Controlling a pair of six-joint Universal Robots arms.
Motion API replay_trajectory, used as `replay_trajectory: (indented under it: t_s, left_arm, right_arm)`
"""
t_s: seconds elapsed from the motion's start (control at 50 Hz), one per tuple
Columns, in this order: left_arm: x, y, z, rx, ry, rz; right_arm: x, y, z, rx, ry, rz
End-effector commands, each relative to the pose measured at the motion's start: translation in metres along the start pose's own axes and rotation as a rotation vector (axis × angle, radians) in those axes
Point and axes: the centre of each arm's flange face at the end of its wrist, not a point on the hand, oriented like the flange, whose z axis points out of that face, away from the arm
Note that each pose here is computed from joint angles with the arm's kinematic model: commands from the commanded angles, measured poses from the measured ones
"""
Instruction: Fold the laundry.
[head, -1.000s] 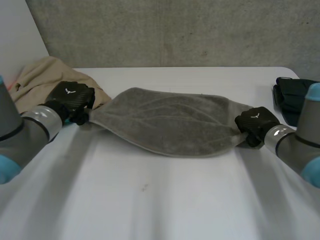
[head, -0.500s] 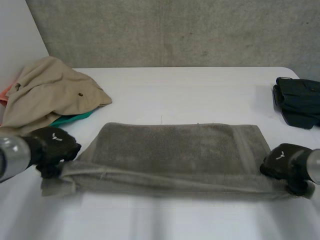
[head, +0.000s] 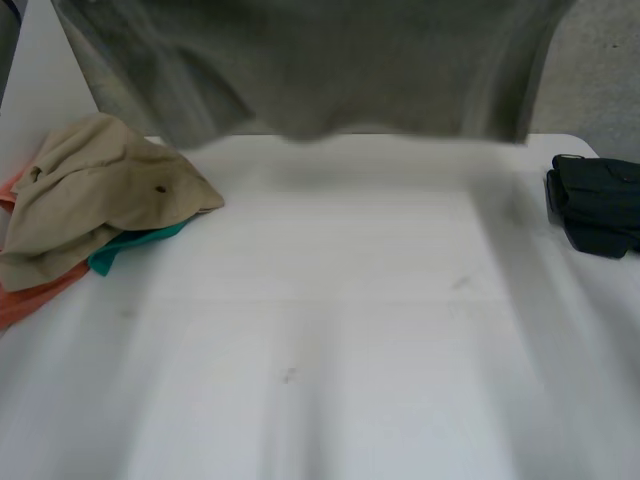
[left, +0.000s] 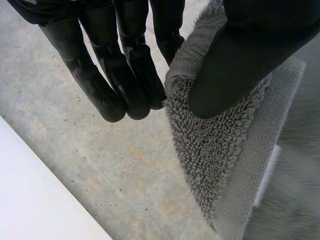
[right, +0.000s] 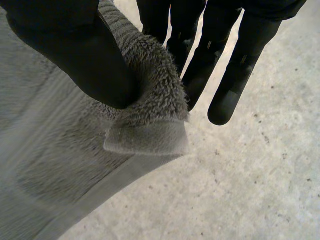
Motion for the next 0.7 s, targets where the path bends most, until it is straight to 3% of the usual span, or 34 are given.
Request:
replay_trajectory:
  t_s: [0.02, 0.12, 0.26, 0.38, 0.48, 0.7]
  left_arm:
    - [0.02, 0.049, -0.02, -0.173, 0.126, -0.087]
    - [0.047, 0.102, -0.045, -0.33, 0.225, -0.11]
    - [0.084, 0.178, -0.094, -0.566, 0.361, -0.112]
    - [0.101, 0.245, -0.137, -0.727, 0.473, 0.004]
    - [0.097, 0.255, -0.143, -0.736, 0.506, 0.079]
    - [0.105, 0.237, -0.149, -0.714, 0.548, -0.007]
  right_arm:
    - [-0.026, 0.031, -0.021, -0.116, -0.103, 0.015]
    - [-0.057, 0.069, -0.053, -0.285, -0.234, 0.013]
    - [-0.102, 0.14, -0.127, -0.592, -0.434, -0.012]
    - [-0.121, 0.183, -0.18, -0.777, -0.556, -0.057]
    - [-0.116, 0.196, -0.19, -0.828, -0.55, -0.051]
    - [-0.106, 0.184, -0.185, -0.809, -0.507, -0.004]
